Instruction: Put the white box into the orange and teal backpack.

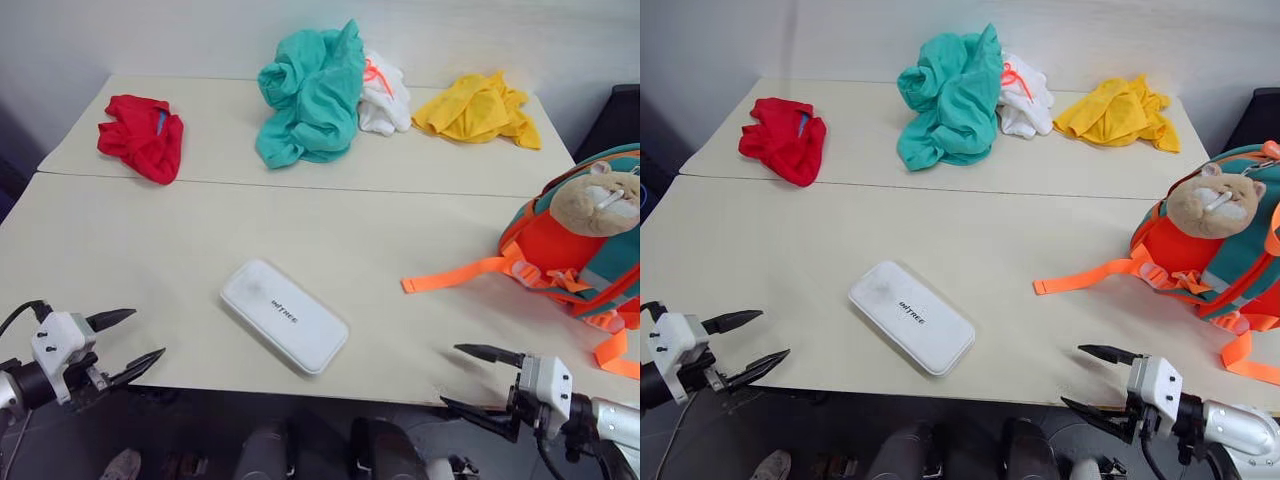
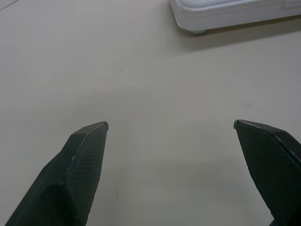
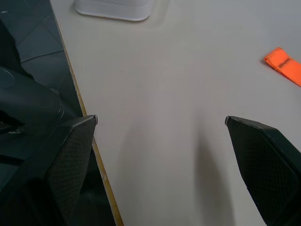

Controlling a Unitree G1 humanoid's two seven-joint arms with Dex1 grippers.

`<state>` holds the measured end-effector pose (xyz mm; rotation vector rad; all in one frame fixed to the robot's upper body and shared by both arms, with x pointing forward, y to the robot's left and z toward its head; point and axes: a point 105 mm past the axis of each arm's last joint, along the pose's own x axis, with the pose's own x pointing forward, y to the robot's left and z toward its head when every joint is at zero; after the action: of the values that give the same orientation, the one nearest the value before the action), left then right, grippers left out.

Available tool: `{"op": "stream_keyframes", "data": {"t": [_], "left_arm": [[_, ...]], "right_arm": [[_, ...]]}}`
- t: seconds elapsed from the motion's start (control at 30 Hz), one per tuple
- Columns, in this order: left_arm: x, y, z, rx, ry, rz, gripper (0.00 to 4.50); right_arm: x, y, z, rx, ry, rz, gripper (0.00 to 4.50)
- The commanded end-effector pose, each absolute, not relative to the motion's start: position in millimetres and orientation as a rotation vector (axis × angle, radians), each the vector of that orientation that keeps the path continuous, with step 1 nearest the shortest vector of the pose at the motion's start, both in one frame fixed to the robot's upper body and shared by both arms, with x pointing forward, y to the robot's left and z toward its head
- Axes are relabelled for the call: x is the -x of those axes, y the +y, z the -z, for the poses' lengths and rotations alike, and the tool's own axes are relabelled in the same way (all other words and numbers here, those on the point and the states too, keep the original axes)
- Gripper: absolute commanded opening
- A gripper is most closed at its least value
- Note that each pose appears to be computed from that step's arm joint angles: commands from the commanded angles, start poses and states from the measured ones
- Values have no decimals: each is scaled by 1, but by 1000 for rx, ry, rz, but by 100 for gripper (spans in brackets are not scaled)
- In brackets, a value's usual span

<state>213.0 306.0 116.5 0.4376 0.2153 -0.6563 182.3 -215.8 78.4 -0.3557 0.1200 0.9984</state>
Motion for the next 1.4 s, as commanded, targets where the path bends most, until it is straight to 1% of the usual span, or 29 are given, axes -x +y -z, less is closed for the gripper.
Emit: {"op": "stream_keyframes", "data": {"t": [0.03,0.13,0.23,0.33,0.37,0.43,0.53,0.6,0.63,0.67,0.7,0.83,1.0,1.13,1.4], "left_arm": [[-216,302,-124,-466,184,671,450],[-221,298,-129,-380,172,680,450],[-227,293,-136,-352,161,701,450],[-246,291,-144,-360,167,675,450],[-256,295,-146,-409,158,622,432],[-272,293,-147,-434,142,601,387],[-291,281,-143,-444,148,613,292],[-299,273,-140,-439,163,645,230],[-302,269,-139,-438,171,663,200],[-304,264,-136,-431,182,689,168],[-305,261,-135,-427,189,709,139],[-309,245,-125,-428,231,778,16],[-312,230,-116,-413,263,828,16],[-305,216,-118,-355,241,904,16],[-281,206,-106,-318,302,971,16]], "right_arm": [[-181,-203,-92,368,55,-1013,448],[-181,-186,-99,342,30,-1050,448],[-184,-165,-107,303,17,-1098,448],[-188,-132,-108,291,35,-1205,391],[-188,-124,-105,304,50,-1240,353],[-194,-111,-98,340,62,-1273,283],[-203,-97,-85,403,87,-1305,171],[-203,-89,-75,478,97,-1371,100],[-206,-85,-73,481,88,-1370,70],[-210,-80,-73,461,81,-1360,30],[-214,-76,-74,445,71,-1349,3],[-217,-63,-75,419,57,-1392,0],[-224,-58,-77,424,14,-1362,0],[-240,-62,-81,422,-6,-1286,0],[-272,-102,-91,469,27,-1154,0]]}}
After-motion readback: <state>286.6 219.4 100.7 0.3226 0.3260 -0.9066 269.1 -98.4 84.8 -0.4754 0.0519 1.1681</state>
